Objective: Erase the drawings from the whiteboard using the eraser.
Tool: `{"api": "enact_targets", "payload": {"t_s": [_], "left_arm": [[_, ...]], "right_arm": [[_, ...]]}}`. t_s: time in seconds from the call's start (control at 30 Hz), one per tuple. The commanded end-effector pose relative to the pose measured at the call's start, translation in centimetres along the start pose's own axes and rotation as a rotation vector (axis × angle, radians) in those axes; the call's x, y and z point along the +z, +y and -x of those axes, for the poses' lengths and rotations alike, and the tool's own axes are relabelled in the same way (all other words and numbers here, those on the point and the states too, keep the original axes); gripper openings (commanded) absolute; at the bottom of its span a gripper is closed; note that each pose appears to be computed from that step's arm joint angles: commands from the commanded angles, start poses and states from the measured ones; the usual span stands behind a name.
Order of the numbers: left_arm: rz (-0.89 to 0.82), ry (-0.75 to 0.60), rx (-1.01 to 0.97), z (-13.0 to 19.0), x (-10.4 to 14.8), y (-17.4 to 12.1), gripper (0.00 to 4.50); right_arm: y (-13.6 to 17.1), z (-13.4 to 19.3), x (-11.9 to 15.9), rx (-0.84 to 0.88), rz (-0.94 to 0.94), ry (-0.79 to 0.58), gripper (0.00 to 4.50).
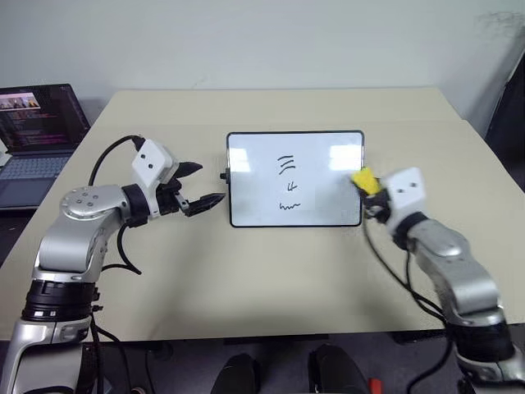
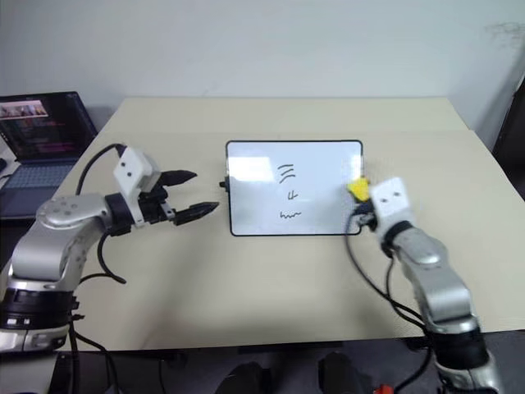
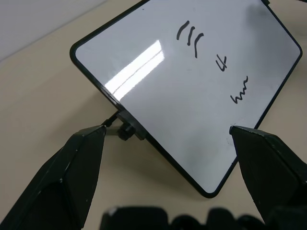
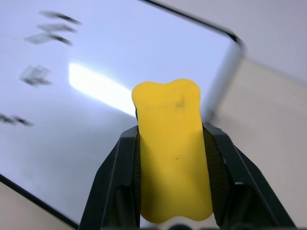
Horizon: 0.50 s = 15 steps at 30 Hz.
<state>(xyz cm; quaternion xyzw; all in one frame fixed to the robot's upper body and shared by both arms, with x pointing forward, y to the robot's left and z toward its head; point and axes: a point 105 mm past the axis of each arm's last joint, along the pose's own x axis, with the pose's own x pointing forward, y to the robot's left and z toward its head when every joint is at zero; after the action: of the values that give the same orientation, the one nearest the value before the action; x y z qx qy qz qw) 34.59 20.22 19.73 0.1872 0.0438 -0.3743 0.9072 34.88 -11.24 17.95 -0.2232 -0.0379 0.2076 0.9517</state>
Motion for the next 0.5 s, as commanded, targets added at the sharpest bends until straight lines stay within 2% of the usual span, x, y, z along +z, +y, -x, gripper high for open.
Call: {"api": "enact_targets", "payload": {"t_s": [0.03, 0.13, 0.3, 0.5], "left_arm": [[-0.014, -0.003, 0.012, 0.0, 0.8, 0.7, 4.50], [-0.009, -0.015, -0.019, -0.1, 1.1, 0.5, 4.50], [-0.002, -0.071, -0.078, -0.2, 1.9, -0.2, 4.50], [-0.004, -0.059, -0.087, 0.1, 1.5, -0.5, 4.50]], "right_arm": [[1.8, -3.0, 2.6, 0.055, 0.084, -0.071, 1.39], [2.1, -5.3, 4.1, 0.072, 0.119, -0.101, 1.39], [1.6, -7.8, 5.0, 0.062, 0.179, -0.130, 1.39], [2.4, -9.1, 3.7, 0.098, 0.214, -0.127, 1.39]]}}
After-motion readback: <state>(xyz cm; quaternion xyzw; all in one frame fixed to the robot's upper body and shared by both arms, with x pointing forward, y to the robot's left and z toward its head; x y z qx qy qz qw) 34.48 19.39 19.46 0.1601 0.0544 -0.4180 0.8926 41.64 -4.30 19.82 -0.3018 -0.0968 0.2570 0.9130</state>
